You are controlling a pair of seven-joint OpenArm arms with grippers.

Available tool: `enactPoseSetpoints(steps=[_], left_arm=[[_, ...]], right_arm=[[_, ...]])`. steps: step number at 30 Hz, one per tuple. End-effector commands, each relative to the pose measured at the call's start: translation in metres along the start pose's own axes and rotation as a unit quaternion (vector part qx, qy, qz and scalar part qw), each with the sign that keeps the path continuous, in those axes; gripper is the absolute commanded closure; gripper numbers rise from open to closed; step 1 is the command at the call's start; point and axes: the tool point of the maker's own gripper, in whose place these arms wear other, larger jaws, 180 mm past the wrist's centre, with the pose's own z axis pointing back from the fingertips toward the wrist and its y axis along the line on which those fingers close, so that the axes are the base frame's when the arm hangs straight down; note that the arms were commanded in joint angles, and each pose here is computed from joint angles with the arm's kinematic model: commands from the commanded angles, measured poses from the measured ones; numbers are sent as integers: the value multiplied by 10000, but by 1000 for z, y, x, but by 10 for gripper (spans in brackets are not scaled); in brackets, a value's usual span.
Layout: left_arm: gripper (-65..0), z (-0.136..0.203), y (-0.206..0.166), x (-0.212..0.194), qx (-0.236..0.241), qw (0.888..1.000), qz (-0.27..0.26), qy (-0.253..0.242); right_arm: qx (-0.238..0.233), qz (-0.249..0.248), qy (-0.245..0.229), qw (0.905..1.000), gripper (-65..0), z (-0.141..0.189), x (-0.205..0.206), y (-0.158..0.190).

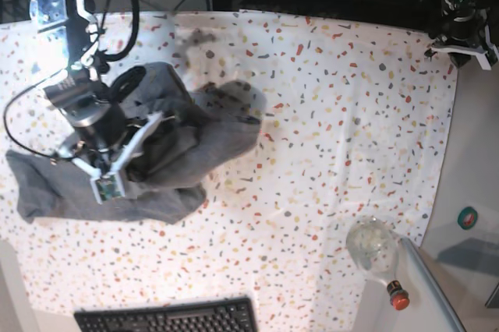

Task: Layout the t-shirt on the table in an organized manner, then fold the t-shirt properly
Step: 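Grasp the bunched fabric with the right gripper and pull it outward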

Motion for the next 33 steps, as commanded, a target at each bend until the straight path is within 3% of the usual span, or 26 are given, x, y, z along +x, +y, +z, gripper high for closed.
enactPoseSetpoints(steps=[1, 4, 6, 11, 16, 17, 20, 22, 25, 30, 33], left_arm=[[-91, 0, 5, 13, 58, 9998, -39, -190], [-91, -2, 2, 15, 36, 9997, -16, -223], [-91, -2, 1, 17, 29, 9997, -3, -233], [-91, -6, -5, 24, -8, 9995, 66, -320], [-91, -12, -7, 19, 7, 9996, 146, -241], [-91, -13, -6, 17, 16, 9997, 149, -211], [-91, -13, -5, 14, 25, 9997, 147, -184], [-91, -12, -3, 12, 37, 9998, 131, -153], [-91, -11, -2, 10, 45, 9998, 123, -134], [-91, -11, -3, 10, 44, 9998, 129, -129], [-91, -11, -3, 9, 43, 9998, 135, -124]], right_arm=[[-193, -106, 34, 9998, 0, 7, -8, -14], [-761, -376, 358, 9957, 0, 26, -51, -54], [-805, -372, 586, 9943, 0, 35, -73, -60], [-516, -442, 1422, 9875, 0, 38, -138, -48], [-9, -389, 2564, 9658, 0, 33, -179, -14], [-6, -326, 2579, 9656, 0, 35, -170, -13], [-79, -144, 1917, 9813, -239, 43, -118, -14], [-89, -126, 1668, 9859, -365, 43, -101, -13], [-103, -80, 1249, 9921, -365, 21, -69, -17], [384, 369, 615, 9967, -363, -27, 2, 19], [470, 373, 789, 9951, -365, -72, 18, 40]])
